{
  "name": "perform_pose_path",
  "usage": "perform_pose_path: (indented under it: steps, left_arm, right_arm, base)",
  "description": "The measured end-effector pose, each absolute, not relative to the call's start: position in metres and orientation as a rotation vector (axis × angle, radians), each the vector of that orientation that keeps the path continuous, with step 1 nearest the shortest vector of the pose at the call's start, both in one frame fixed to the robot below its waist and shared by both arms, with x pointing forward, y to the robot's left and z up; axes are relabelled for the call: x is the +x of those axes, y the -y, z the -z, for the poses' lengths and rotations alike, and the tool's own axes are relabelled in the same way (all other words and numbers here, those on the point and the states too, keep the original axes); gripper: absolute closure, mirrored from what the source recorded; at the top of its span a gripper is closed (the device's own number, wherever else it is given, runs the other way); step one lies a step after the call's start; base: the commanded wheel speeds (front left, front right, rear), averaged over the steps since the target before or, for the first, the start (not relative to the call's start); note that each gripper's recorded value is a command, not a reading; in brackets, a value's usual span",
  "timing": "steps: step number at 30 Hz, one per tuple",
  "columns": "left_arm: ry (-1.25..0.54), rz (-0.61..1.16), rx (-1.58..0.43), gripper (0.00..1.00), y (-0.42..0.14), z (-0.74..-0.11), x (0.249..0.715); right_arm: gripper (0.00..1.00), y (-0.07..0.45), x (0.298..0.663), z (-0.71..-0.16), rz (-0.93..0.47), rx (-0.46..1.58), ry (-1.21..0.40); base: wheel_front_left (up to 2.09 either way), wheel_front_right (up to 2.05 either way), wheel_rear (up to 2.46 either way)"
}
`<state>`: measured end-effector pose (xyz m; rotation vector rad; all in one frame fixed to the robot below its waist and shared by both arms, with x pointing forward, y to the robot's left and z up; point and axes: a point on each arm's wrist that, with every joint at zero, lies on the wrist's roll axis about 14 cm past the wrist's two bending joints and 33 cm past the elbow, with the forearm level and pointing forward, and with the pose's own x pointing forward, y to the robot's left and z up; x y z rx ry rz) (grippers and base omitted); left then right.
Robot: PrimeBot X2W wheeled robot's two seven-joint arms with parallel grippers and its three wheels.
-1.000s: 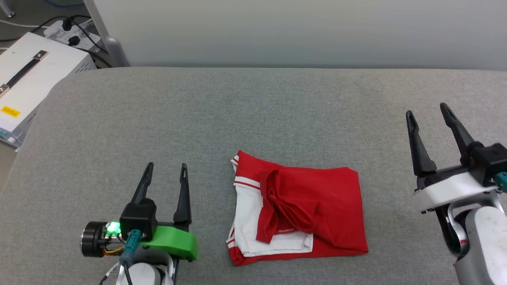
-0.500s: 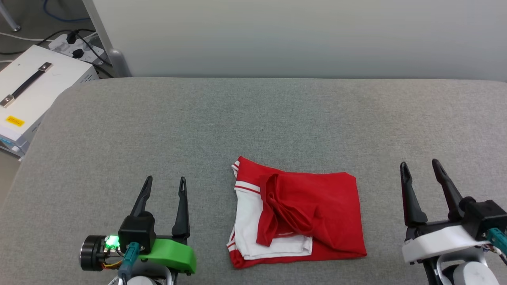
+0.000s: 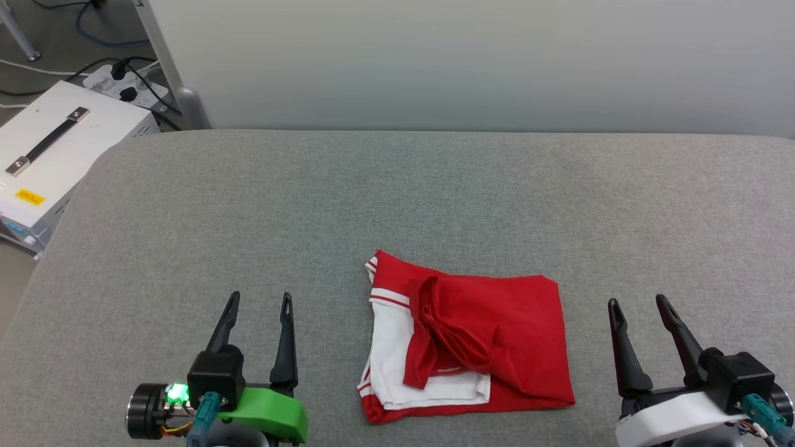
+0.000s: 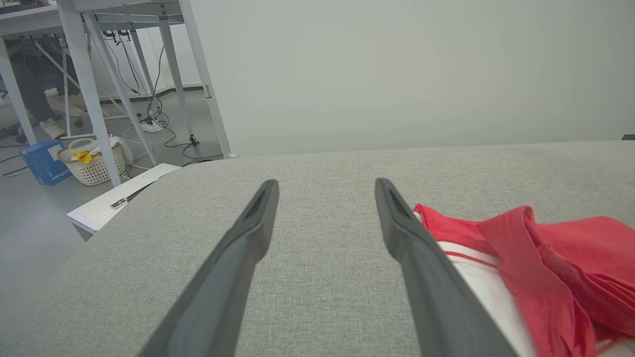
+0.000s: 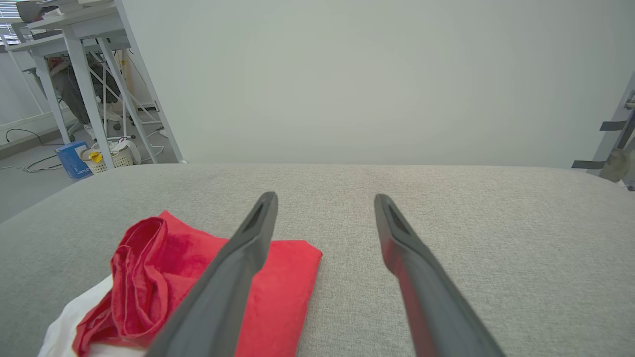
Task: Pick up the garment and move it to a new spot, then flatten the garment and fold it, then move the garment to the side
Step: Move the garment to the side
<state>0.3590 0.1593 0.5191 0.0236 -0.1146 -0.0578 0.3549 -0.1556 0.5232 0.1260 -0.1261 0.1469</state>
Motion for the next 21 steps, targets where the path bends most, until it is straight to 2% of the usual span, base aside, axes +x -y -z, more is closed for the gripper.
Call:
perform_pose_path:
  steps: [7, 15, 17, 21]
  left_arm:
    - [0.101, 0.056, 0.023, 0.0, -0.16, -0.515, 0.358]
    - [0.072, 0.06, 0.019, 0.0, -0.159, -0.506, 0.36]
    - [0.064, 0.058, 0.018, 0.0, -0.16, -0.503, 0.361]
    - [0.057, 0.05, 0.019, 0.0, -0.162, -0.501, 0.365]
  right_arm:
    - [0.0, 0.162, 0.36, -0.53, -0.142, 0.1, 0.147]
    - [0.0, 0.18, 0.408, -0.605, -0.19, -0.045, 0.323]
    - [0.0, 0.176, 0.42, -0.615, -0.224, -0.077, 0.301]
    - [0.0, 0.16, 0.438, -0.595, -0.319, -0.111, 0.097]
  base:
    - [0.0, 0.0, 0.0]
    - [0.0, 0.0, 0.0]
    - [0.0, 0.0, 0.0]
    - [0.0, 0.0, 0.0]
